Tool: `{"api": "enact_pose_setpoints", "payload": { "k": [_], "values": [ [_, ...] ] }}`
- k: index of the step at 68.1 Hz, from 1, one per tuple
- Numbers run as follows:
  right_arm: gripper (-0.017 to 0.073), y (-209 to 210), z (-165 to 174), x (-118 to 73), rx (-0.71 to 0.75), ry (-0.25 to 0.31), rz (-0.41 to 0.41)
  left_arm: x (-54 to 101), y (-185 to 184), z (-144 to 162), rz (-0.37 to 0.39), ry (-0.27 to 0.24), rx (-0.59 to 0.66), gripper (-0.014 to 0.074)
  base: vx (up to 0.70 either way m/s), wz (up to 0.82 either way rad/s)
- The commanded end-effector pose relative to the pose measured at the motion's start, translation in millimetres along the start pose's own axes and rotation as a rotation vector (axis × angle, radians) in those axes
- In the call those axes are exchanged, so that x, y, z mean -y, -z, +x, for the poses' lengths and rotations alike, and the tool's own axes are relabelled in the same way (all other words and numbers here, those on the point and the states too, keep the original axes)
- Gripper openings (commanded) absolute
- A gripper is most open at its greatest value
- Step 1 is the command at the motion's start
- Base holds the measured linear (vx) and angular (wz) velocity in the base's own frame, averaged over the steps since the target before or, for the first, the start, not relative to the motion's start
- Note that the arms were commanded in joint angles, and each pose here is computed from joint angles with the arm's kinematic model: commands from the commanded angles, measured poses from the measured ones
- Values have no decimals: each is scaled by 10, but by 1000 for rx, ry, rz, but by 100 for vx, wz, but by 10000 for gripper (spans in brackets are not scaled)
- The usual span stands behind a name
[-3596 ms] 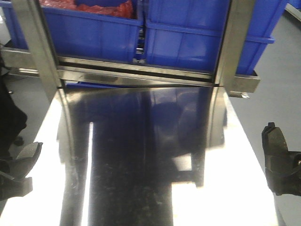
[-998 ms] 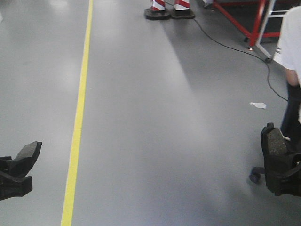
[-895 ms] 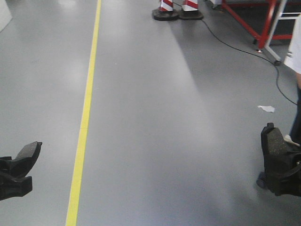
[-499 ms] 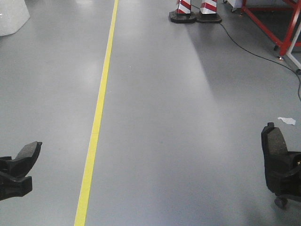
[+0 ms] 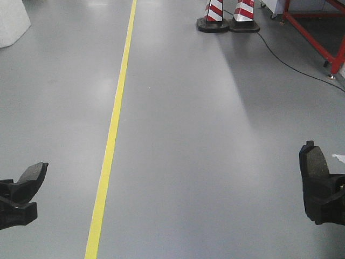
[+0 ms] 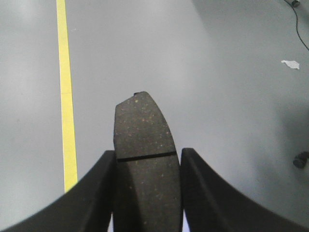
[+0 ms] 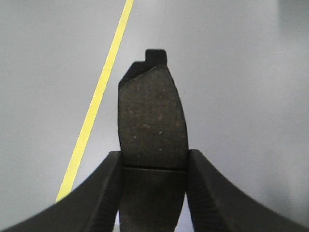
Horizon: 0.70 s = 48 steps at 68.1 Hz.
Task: Move and align brake pads A on conveyor
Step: 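Drive forward along the yellow floor line carrying both brake pads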
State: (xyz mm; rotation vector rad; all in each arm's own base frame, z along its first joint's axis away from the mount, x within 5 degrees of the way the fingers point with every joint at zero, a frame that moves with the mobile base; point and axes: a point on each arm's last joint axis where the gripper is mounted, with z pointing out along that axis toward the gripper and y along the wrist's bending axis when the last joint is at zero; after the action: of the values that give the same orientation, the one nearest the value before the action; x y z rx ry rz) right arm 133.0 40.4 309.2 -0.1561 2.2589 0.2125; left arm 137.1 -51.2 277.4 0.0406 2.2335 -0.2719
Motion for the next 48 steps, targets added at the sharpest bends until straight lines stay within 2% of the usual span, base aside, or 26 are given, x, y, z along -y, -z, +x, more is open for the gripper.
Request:
{"api": "enact_pose_setpoints", "payload": {
  "k": [1, 48],
  "values": [
    [25, 73, -151, -22, 114, 9, -18, 64, 57, -141, 52, -4, 94, 114, 44, -1],
    [25, 73, -151, -22, 114, 9, -18, 65, 57, -142, 53, -4, 95, 114, 49, 5]
  ]
}}
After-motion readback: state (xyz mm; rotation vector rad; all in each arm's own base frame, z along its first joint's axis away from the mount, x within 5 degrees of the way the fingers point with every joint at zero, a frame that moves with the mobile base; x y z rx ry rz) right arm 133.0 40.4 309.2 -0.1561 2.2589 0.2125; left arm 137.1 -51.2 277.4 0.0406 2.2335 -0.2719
